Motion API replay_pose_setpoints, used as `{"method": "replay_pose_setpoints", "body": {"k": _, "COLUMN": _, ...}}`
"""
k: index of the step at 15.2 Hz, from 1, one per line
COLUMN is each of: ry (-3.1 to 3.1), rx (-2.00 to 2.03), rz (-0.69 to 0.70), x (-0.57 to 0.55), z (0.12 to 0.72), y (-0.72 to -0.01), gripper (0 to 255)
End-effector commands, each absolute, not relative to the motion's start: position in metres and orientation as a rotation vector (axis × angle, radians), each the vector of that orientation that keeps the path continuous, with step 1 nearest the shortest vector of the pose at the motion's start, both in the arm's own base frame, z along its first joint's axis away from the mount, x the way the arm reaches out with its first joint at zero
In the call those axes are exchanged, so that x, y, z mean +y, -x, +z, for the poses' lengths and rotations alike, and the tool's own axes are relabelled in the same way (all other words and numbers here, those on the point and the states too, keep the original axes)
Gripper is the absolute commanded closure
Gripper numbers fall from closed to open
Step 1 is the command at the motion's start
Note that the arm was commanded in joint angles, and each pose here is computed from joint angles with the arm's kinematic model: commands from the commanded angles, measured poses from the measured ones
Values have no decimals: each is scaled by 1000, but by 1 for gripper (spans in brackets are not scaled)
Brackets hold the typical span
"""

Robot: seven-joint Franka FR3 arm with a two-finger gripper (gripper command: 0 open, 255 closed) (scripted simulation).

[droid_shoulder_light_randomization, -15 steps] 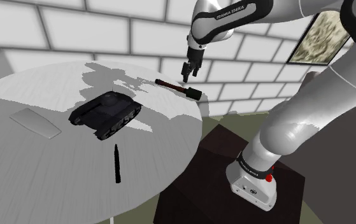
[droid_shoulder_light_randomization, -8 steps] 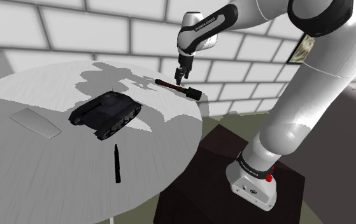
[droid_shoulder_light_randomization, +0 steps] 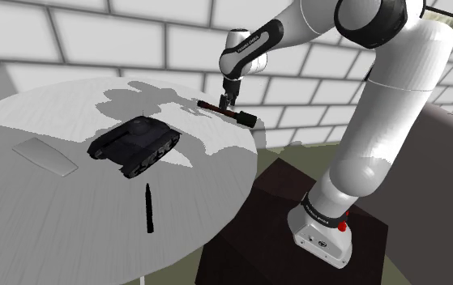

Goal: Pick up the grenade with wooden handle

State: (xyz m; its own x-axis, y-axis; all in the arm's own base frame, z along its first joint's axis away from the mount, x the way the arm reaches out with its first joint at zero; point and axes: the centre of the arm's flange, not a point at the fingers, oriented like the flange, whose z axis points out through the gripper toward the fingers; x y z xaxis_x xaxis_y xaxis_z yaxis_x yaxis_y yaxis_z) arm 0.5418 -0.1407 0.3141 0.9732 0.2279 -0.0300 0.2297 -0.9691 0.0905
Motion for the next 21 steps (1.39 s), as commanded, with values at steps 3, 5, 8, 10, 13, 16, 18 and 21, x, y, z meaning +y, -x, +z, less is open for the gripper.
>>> {"method": "replay_pose_setpoints", "body": {"k": 3, "ry": -3027, "rx": 352, "rz": -29, "x": -141, "z": 296, "y": -542, "gripper": 0}}
{"method": "replay_pose_setpoints", "body": {"k": 5, "ry": -3027, "rx": 352, "rz": -29, "x": -141, "z": 296, "y": -542, "gripper": 255}}
{"method": "replay_pose_setpoints", "body": {"k": 8, "ry": -3027, "rx": 352, "rz": -29, "x": -141, "z": 296, "y": -542, "gripper": 255}}
{"method": "replay_pose_setpoints", "body": {"k": 10, "ry": -3027, "rx": 352, "rz": -29, "x": -141, "z": 296, "y": -542, "gripper": 255}}
{"method": "replay_pose_setpoints", "body": {"k": 13, "ry": -3027, "rx": 352, "rz": -29, "x": -141, "z": 296, "y": -542, "gripper": 255}}
{"method": "replay_pose_setpoints", "body": {"k": 16, "ry": -3027, "rx": 352, "rz": -29, "x": -141, "z": 306, "y": -542, "gripper": 255}}
{"method": "replay_pose_setpoints", "body": {"k": 18, "ry": -3027, "rx": 352, "rz": -29, "x": -141, "z": 317, "y": -542, "gripper": 255}}
{"method": "replay_pose_setpoints", "body": {"k": 21, "ry": -3027, "rx": 352, "rz": -29, "x": -141, "z": 332, "y": -542, "gripper": 255}}
